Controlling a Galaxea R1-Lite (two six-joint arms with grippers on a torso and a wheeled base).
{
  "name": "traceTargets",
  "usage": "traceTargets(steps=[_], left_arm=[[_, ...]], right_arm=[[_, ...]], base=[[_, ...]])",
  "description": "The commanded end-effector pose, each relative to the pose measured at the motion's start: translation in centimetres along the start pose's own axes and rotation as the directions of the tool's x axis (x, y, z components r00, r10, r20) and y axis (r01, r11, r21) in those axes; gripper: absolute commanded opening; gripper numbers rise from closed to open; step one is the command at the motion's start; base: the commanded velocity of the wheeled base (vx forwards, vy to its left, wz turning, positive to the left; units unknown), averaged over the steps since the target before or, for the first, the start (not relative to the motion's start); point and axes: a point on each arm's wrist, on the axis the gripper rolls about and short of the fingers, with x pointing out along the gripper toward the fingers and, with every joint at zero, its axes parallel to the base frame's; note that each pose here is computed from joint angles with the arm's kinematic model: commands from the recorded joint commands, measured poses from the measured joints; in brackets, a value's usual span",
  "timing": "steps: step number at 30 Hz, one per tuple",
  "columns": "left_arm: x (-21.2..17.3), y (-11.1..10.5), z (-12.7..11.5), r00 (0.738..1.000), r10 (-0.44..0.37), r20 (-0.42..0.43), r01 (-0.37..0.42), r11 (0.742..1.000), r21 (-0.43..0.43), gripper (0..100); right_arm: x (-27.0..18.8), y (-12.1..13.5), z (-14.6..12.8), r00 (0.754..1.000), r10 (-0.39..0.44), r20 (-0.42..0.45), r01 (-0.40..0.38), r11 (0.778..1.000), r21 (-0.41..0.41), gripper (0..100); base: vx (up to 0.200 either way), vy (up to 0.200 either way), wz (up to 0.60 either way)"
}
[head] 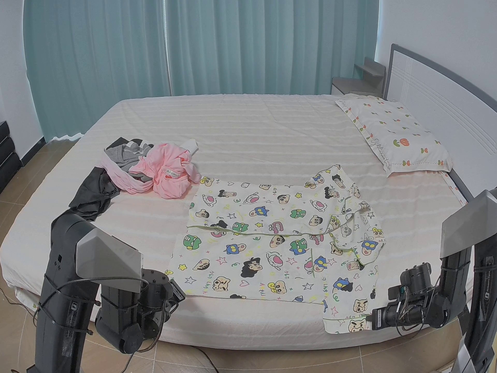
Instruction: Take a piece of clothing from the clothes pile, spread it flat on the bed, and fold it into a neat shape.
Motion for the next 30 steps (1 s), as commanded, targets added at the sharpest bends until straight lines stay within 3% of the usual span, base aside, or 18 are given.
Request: traceTargets(steps=[1, 10, 30], left_arm=[[-0.2, -0.2, 0.3, 1.000, -0.015, 0.015, 0.015, 1.000, -0.006, 0], [-0.9, 0.3, 0.2, 1.000, 0.003, -0.008, -0.002, 1.000, 0.022, 0], [-1.9, 0.9, -0.2, 0.999, 0.024, -0.041, -0.022, 0.998, 0.053, 0]], right_arm=[[-0.8, -0.6, -0.7, 1.000, -0.011, -0.013, 0.011, 1.000, 0.022, 0], [-2.2, -1.2, -1.8, 0.998, 0.046, 0.053, -0.048, 0.998, 0.034, 0], [-4.4, -0.9, -2.3, 0.997, 0.063, -0.048, -0.063, 0.998, 0.006, 0]], base=[[0.000, 0.000, 0.00], [0.000, 0.000, 0.00], [0.000, 0.000, 0.00]])
